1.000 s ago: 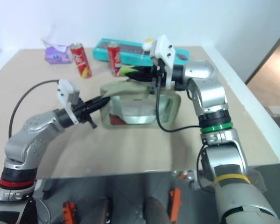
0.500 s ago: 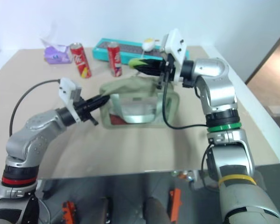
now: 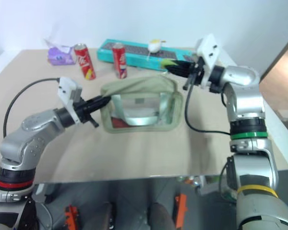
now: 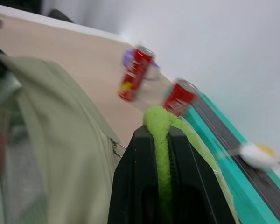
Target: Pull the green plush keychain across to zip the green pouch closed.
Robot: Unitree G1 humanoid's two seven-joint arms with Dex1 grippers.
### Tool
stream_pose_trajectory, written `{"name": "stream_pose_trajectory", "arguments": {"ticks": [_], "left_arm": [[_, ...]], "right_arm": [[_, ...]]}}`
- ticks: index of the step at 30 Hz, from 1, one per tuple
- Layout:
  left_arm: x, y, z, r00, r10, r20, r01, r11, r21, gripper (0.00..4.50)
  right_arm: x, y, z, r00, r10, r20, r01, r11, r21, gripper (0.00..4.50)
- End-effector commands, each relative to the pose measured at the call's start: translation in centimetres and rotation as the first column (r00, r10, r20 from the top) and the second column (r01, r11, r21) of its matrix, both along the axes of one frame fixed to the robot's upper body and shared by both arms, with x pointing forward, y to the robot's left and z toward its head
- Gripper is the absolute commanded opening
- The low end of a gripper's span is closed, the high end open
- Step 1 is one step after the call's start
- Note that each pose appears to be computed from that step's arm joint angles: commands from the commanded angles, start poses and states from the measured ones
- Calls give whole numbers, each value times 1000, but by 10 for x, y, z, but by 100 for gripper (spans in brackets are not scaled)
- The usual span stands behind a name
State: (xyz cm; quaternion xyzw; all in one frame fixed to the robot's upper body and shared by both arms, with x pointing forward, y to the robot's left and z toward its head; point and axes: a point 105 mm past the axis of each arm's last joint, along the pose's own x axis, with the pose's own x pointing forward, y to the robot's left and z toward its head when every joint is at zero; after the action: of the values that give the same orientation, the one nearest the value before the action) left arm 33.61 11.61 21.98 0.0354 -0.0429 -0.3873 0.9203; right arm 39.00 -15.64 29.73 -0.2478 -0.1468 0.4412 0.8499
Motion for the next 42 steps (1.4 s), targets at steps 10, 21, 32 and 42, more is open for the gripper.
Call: {"name": "stream_pose_trajectory", "arguments": {"ticks": [10,21,32,42], "left_arm": [[8,17,22,976,160,146,-160,987,-14,0],[10,9,19,967,182,179,-186,983,4,0],[10,3,14,973,156,170,-160,987,8,0],[10,4,11,975,153,162,-158,987,18,0]], "right_arm": [[1,-114,-33,862,-503,-58,504,842,194,6],[-1,-97,-96,785,-577,-225,619,741,260,6],[4,-95,-79,786,-584,-200,616,715,331,6],[-7,-93,-143,722,-598,-348,688,673,272,6]]}}
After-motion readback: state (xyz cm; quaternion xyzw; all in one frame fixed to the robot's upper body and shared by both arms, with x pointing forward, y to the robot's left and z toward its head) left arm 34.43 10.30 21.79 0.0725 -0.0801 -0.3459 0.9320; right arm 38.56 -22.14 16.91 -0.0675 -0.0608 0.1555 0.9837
